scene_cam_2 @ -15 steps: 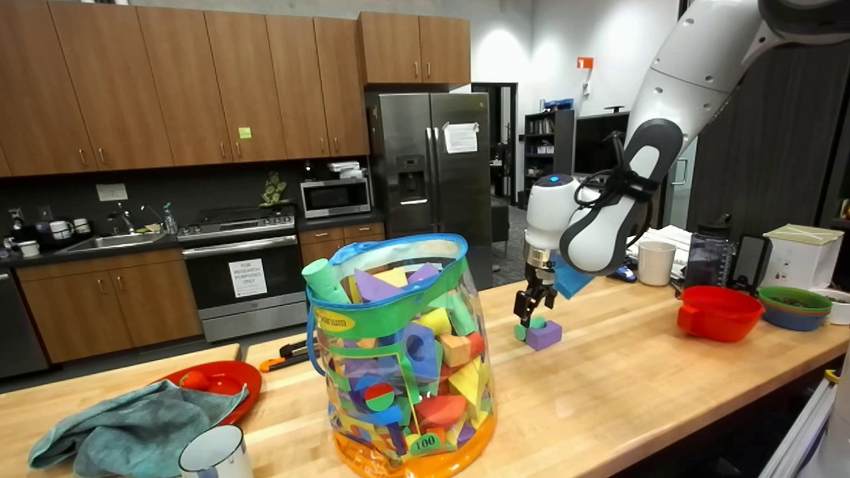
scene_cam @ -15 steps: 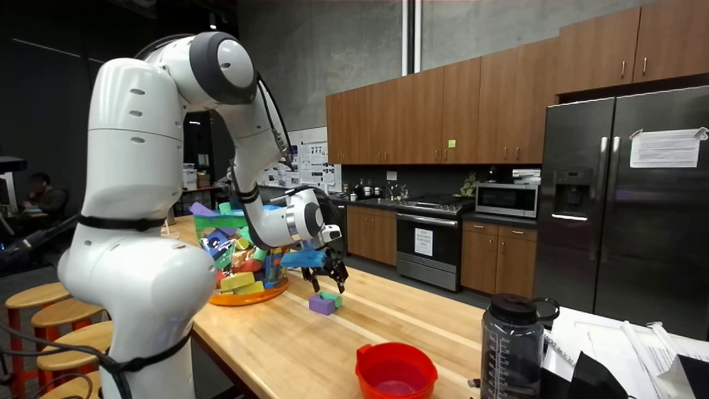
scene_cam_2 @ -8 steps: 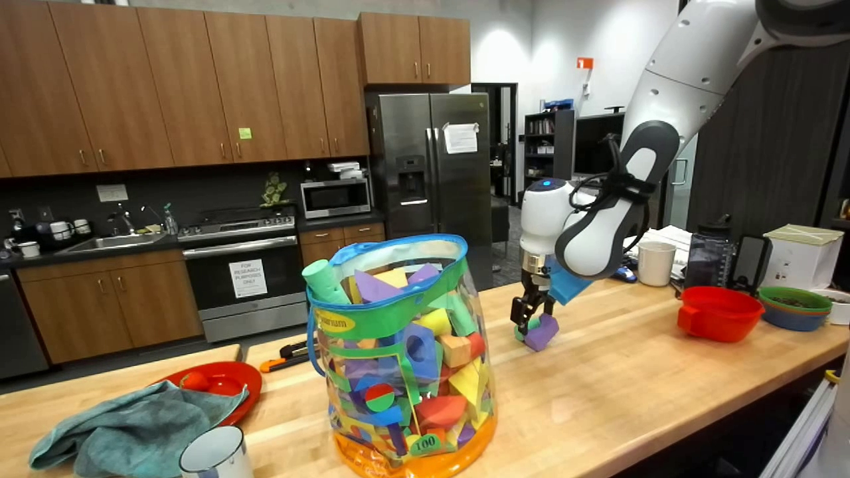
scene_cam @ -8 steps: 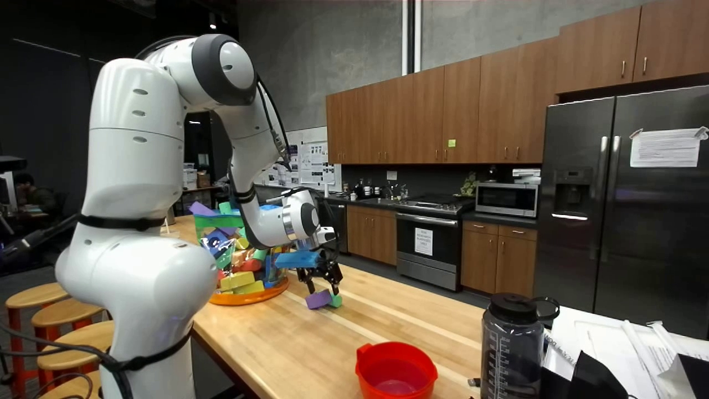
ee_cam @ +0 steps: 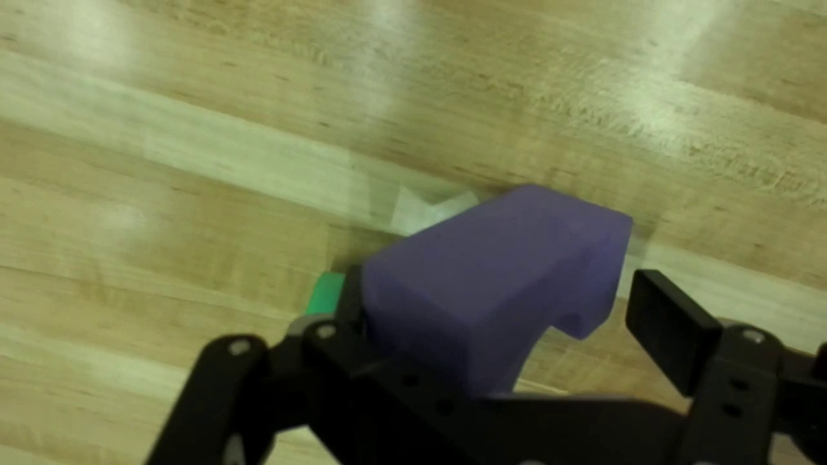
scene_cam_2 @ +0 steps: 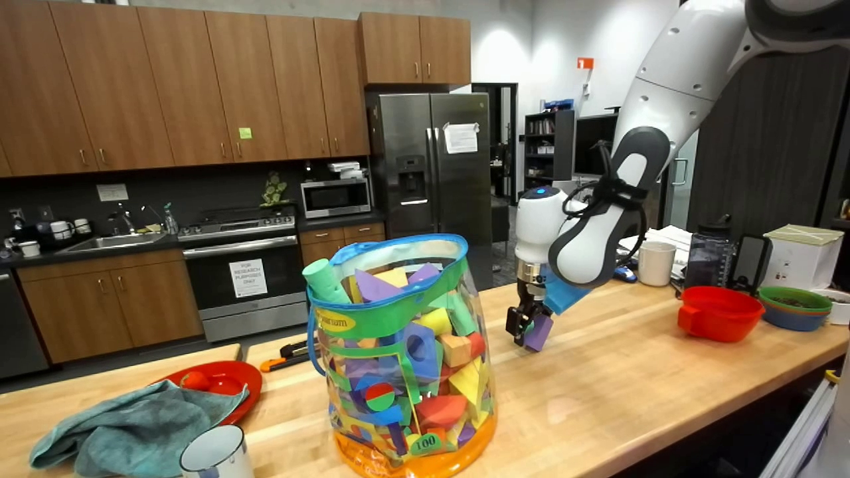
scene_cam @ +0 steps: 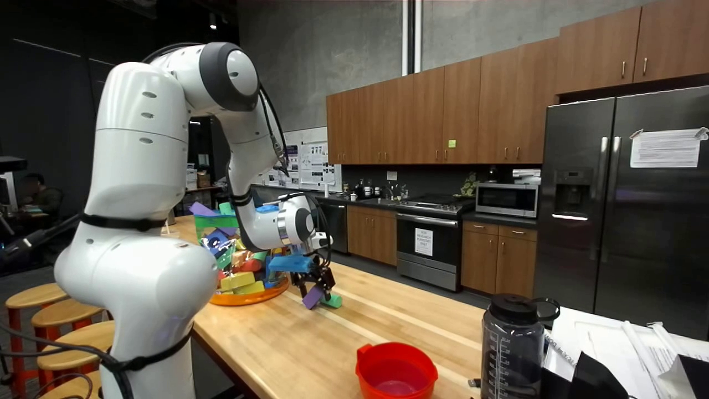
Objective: Put the purple and green block inside the clear bag
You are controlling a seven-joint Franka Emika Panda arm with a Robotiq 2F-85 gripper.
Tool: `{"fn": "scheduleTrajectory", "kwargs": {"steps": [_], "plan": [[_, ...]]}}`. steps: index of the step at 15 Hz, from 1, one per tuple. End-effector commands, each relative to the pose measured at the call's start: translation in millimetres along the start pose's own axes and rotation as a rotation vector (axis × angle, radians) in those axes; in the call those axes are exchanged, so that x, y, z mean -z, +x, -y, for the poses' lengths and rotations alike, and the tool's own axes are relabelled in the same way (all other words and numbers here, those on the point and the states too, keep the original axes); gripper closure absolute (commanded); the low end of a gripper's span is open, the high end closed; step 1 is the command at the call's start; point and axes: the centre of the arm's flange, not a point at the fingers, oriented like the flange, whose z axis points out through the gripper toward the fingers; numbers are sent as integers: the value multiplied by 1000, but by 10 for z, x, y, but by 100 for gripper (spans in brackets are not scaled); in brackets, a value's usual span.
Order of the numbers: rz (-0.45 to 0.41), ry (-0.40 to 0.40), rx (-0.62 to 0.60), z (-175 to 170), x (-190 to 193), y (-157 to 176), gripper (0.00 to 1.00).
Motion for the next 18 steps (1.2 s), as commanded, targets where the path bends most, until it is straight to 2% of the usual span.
{"fn": "scheduleTrajectory", "kwargs": {"steps": [1, 2, 6, 9, 13, 18], "plan": [[2, 1, -21, -10, 3, 34, 25], [4, 0, -22, -11, 7, 37, 26], [-3, -6, -27, -23, 37, 70, 55], [2, -24, -21, -22, 109, 90, 61], [8, -48, 3, -8, 284, 144, 85], [4, -63, 45, 130, 649, 208, 85]]}}
